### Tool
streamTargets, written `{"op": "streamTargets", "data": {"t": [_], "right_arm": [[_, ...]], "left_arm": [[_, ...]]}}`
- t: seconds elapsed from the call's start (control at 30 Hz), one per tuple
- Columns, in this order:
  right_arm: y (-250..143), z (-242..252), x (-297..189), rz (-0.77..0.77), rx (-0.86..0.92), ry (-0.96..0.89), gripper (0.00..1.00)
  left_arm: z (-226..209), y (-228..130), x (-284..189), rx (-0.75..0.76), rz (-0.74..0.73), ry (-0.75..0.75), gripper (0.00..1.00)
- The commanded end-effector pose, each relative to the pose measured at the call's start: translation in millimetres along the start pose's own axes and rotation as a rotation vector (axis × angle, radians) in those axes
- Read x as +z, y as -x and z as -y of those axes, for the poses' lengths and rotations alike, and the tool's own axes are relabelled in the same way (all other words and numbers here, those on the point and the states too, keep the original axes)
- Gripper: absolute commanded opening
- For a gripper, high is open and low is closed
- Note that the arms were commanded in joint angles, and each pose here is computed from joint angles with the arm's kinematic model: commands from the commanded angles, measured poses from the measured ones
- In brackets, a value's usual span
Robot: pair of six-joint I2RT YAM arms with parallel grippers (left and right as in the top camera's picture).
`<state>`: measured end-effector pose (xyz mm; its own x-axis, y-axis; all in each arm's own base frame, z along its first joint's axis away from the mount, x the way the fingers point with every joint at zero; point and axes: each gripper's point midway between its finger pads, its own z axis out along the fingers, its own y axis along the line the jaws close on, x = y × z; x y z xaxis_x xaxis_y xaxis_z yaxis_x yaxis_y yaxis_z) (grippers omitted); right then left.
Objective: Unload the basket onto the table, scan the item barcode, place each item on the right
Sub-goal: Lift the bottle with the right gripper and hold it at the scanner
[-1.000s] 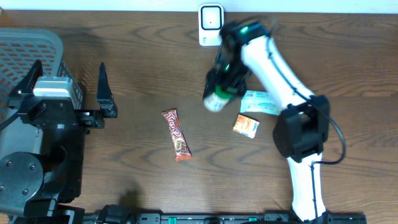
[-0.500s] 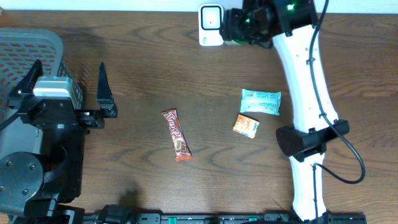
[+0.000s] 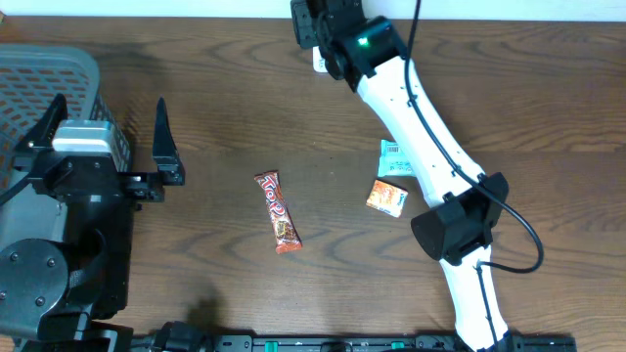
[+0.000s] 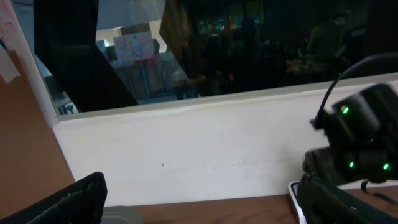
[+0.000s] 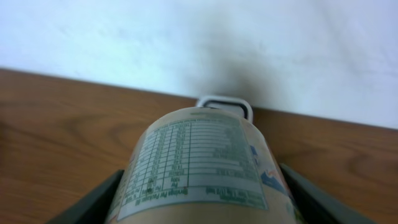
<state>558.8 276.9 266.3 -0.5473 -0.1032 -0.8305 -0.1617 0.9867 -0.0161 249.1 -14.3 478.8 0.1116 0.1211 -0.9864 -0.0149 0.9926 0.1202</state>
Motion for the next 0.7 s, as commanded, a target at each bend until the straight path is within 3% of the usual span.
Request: {"op": "streamTargets", "data": {"t": [0.0,0.13,0.23,0.67], "right_arm": [[4,12,18,0.084,-0.034,-0.081,0.41],[3,10,40,0.165,-0.040,-0.076,0.54],[0,10,52,0.218,-0.047,-0.076,0.49],[-6,33,81,0.353,-0.017,-0.099,0.47]], "left_arm": [[2,-3,4,-0.003,-0.008,-0.009,0.98],[3,-6,8,-0.001,-0.019,-0.010,0.98],[4,-9,11,0.001,-0.029,-0.011,0.98],[7,-14,20,0.004,-0.047,-0.014,0.98]]}}
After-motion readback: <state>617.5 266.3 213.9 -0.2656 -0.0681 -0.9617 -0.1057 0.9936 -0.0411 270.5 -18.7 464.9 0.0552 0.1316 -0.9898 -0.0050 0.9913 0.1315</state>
